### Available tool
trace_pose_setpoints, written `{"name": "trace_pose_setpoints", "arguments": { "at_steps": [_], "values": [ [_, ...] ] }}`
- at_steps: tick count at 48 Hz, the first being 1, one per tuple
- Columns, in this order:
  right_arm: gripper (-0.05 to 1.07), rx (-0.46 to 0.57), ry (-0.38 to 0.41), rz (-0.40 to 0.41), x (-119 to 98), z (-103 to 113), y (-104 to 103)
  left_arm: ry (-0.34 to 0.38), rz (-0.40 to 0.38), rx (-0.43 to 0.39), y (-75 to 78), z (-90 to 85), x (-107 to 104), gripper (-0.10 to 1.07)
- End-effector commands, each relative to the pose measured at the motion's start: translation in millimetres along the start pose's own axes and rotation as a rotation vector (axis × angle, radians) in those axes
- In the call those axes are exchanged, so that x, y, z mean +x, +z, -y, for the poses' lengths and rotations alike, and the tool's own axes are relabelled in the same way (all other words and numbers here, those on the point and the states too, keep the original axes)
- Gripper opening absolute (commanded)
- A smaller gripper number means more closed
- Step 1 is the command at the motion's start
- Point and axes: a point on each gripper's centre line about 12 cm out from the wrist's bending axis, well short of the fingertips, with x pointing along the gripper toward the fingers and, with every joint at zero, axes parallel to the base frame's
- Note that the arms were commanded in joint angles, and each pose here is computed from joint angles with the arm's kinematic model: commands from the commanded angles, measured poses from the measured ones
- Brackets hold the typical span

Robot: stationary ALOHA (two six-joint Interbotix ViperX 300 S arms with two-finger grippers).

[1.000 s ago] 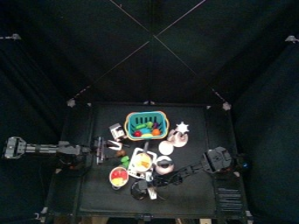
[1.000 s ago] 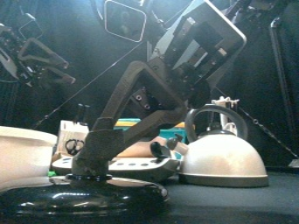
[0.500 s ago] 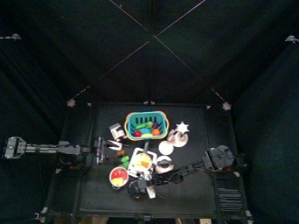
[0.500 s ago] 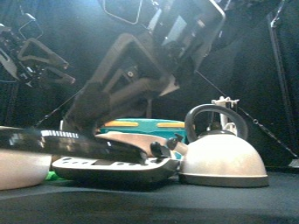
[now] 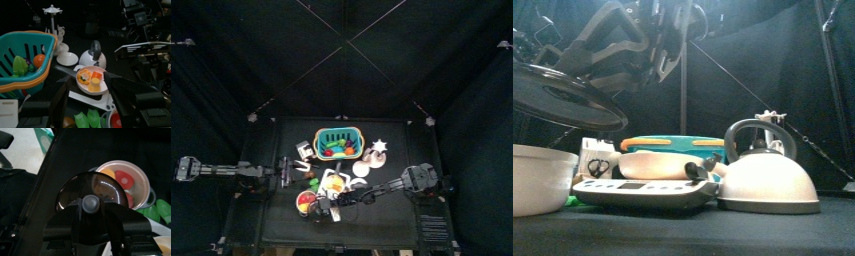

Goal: Grab the pot lid

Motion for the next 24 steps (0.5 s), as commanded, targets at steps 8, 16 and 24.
{"name": "trace_pose_setpoints", "arguments": {
  "at_steps": [8,16,24],
  "values": [
    [0.58,-0.008,-0.003,0.05,-10.1,0.8,19.8,-0.003,0.017,0.001,5.7,0.6,1.7,0.9],
    [0.58,-0.008,-0.008,0.052,-10.2,3.2,20.4,-0.003,0.018,0.0,6.3,0.7,1.9,0.9],
    [0.58,-0.003,-0.01,0.049,-10.1,4.8,19.1,-0.003,0.014,0.001,4.5,0.6,1.4,0.9]
  ]
}}
